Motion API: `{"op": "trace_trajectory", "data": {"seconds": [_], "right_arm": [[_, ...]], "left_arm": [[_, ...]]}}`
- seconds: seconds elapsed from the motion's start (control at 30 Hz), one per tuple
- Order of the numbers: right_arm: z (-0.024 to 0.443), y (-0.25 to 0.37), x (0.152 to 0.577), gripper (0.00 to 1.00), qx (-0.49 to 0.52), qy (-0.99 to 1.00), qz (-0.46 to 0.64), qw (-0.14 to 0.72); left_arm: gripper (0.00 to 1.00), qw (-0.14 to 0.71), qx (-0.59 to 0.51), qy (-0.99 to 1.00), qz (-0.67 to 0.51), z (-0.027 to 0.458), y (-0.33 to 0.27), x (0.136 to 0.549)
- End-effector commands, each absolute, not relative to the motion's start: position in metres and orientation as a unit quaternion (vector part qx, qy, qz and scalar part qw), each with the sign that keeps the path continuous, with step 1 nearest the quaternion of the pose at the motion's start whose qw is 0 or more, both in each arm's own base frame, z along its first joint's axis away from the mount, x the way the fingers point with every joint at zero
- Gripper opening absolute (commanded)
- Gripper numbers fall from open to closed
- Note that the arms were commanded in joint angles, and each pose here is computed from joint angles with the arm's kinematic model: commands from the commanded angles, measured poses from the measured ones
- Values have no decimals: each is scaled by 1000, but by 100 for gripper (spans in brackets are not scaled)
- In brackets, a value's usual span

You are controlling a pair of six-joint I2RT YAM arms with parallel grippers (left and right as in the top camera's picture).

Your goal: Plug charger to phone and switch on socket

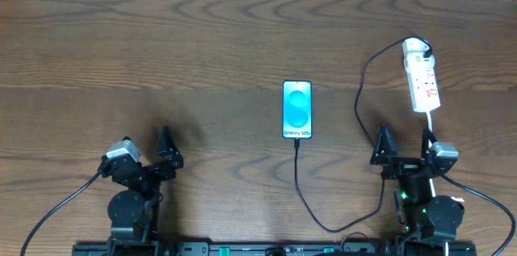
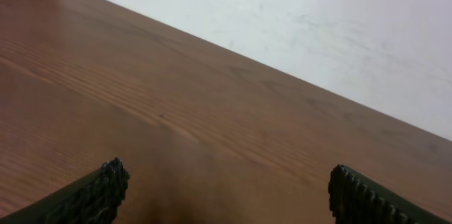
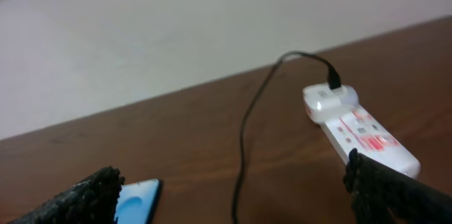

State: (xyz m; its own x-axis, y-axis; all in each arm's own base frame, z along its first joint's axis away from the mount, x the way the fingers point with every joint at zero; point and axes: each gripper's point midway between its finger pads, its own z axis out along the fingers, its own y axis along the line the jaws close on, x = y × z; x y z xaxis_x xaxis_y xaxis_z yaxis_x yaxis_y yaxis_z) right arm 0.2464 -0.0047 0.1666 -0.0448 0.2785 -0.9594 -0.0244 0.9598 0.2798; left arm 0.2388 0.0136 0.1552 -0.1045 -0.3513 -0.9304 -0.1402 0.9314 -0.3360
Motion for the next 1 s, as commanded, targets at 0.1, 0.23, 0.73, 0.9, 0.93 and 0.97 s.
{"op": "trace_trajectory", "data": {"seconds": [0.1, 0.23, 0.73, 0.9, 0.93, 0.97], "right_arm": [[160, -12, 246, 99, 105, 721, 92, 679], [159, -13, 246, 99, 108, 721, 90, 678], [159, -12, 246, 99, 82, 725, 69, 680], [159, -11, 246, 99, 70, 726, 64, 681], [159, -11, 246, 99, 70, 726, 64, 681], [159, -11, 246, 99, 71, 726, 64, 681]], "left_arm": [[93, 647, -167, 740, -84, 153, 13, 239], [93, 646, -167, 740, -84, 153, 13, 239], [93, 646, -167, 740, -84, 153, 13, 239], [93, 646, -167, 740, -84, 153, 13, 239], [93, 646, -167, 740, -84, 153, 13, 239], [93, 646, -167, 740, -84, 153, 13, 239]]}}
